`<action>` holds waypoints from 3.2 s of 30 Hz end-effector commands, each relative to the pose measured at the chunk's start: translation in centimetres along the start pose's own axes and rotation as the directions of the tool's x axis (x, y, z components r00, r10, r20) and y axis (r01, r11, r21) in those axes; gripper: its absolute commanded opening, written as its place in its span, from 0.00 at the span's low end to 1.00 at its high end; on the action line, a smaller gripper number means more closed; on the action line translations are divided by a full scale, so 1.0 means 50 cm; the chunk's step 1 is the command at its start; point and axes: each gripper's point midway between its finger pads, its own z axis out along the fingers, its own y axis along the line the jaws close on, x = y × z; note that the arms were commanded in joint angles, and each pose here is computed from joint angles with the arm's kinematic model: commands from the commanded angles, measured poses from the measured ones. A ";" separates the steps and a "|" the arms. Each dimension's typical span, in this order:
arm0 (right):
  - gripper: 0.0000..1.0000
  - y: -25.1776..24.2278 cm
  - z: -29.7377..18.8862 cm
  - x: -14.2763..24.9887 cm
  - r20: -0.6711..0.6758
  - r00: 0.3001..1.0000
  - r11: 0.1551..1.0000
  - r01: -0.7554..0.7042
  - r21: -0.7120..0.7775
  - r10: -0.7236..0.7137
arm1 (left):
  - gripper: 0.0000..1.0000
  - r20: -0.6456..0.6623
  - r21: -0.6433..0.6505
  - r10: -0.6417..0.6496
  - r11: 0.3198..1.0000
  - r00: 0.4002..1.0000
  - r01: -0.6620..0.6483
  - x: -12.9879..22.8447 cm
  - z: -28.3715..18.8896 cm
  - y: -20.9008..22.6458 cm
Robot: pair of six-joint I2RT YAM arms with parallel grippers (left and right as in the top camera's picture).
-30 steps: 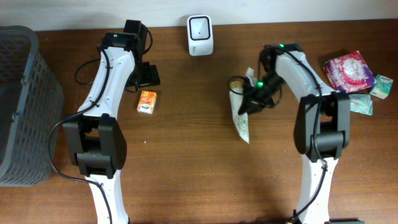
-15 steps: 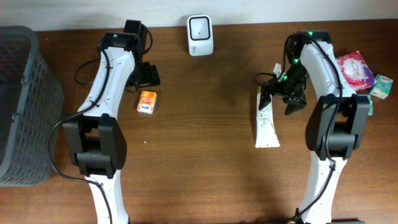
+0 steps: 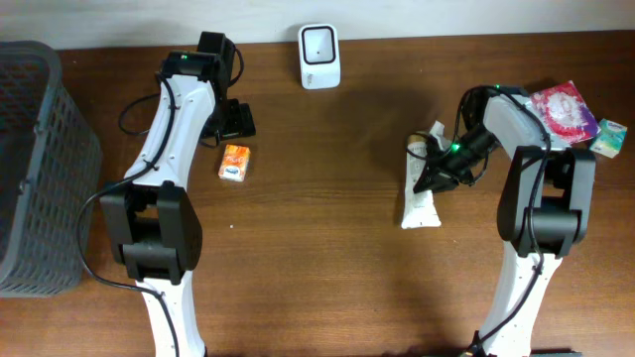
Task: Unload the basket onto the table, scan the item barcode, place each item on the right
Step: 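Raise the white tube up to the white scanner with the right gripper, then carry the white tube to the far right and release it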
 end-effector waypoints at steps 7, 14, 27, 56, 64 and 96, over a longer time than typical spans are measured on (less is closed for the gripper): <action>0.04 0.431 -0.210 -0.007 0.434 0.701 0.632 0.707 -0.318 -0.566 | 0.99 0.018 -0.004 0.002 1.000 1.000 -0.002 -0.007 -0.010 -0.001; 0.04 0.613 -0.184 0.048 0.491 0.463 0.387 0.886 -0.255 -0.738 | 0.99 0.018 -0.004 0.002 1.000 1.000 -0.002 -0.007 -0.010 -0.001; 0.04 0.230 -0.185 -0.093 0.454 0.883 0.777 -0.198 0.597 -0.123 | 0.99 0.018 -0.004 0.002 1.000 1.000 -0.001 -0.007 -0.010 -0.001; 0.64 0.025 -0.119 -0.056 0.301 0.946 0.760 -0.284 0.585 0.122 | 0.99 0.018 -0.004 0.002 1.000 1.000 -0.002 -0.007 -0.010 -0.001; 0.12 0.017 0.007 -0.101 0.241 0.970 0.857 -0.117 0.501 -0.008 | 0.99 0.018 -0.004 0.002 1.000 1.000 -0.001 -0.007 -0.010 -0.001; 0.04 0.575 -0.186 -0.398 0.727 0.687 0.878 0.346 -0.330 0.003 | 0.99 0.018 -0.004 0.002 1.000 1.000 -0.002 -0.007 -0.010 -0.001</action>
